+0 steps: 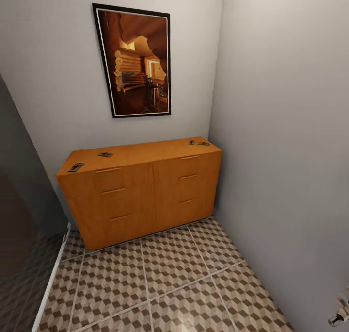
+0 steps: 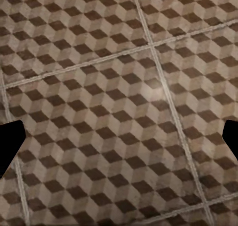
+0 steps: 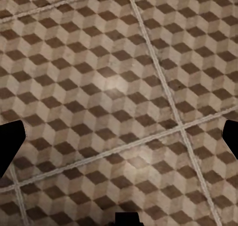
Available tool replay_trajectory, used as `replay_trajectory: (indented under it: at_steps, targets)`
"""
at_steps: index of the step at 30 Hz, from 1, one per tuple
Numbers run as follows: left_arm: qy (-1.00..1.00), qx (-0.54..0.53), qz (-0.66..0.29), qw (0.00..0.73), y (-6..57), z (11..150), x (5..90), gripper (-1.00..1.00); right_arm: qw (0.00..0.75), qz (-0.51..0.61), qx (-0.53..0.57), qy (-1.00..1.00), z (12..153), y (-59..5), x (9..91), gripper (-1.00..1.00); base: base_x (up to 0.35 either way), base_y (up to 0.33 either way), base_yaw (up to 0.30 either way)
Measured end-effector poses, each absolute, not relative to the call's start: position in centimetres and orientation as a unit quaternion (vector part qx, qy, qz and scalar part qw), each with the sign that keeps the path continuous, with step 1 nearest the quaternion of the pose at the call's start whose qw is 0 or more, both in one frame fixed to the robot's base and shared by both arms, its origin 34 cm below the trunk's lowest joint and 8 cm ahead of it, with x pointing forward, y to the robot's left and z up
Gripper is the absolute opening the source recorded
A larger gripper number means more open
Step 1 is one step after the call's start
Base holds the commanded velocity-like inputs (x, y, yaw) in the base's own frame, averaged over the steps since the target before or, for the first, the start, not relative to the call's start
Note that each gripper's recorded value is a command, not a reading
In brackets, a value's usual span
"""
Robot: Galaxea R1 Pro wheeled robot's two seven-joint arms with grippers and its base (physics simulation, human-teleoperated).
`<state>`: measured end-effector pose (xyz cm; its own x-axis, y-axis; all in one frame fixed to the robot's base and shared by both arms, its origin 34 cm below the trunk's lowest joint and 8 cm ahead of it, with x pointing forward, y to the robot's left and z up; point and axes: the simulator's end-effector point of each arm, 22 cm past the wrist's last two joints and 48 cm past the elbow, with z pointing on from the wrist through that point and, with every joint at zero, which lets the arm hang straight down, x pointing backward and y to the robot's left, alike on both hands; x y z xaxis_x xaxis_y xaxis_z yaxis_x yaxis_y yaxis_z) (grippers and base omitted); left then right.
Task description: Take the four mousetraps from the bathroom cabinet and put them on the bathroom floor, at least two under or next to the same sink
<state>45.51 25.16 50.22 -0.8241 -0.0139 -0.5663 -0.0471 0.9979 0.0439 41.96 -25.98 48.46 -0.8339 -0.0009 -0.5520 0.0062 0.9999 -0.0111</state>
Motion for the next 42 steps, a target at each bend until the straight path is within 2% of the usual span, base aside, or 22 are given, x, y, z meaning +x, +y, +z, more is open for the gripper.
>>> replay_trajectory:
  at_steps: [16, 42]
  targets:
    - [0.955, -0.016, 0.028, 0.296, 25.15, 50.22, 45.50, 1.00, 0.288, -0.006, 0.001, 0.957, 48.47, -25.98, 41.99, 1.00, 0.000, -0.018, 0.251]
    - [0.950, -0.016, 0.027, 0.312, 25.09, 50.41, 45.61, 1.00, 0.288, -0.006, 0.001, 0.958, 48.46, -25.97, 41.94, 1.00, 0.000, -0.206, 0.250]
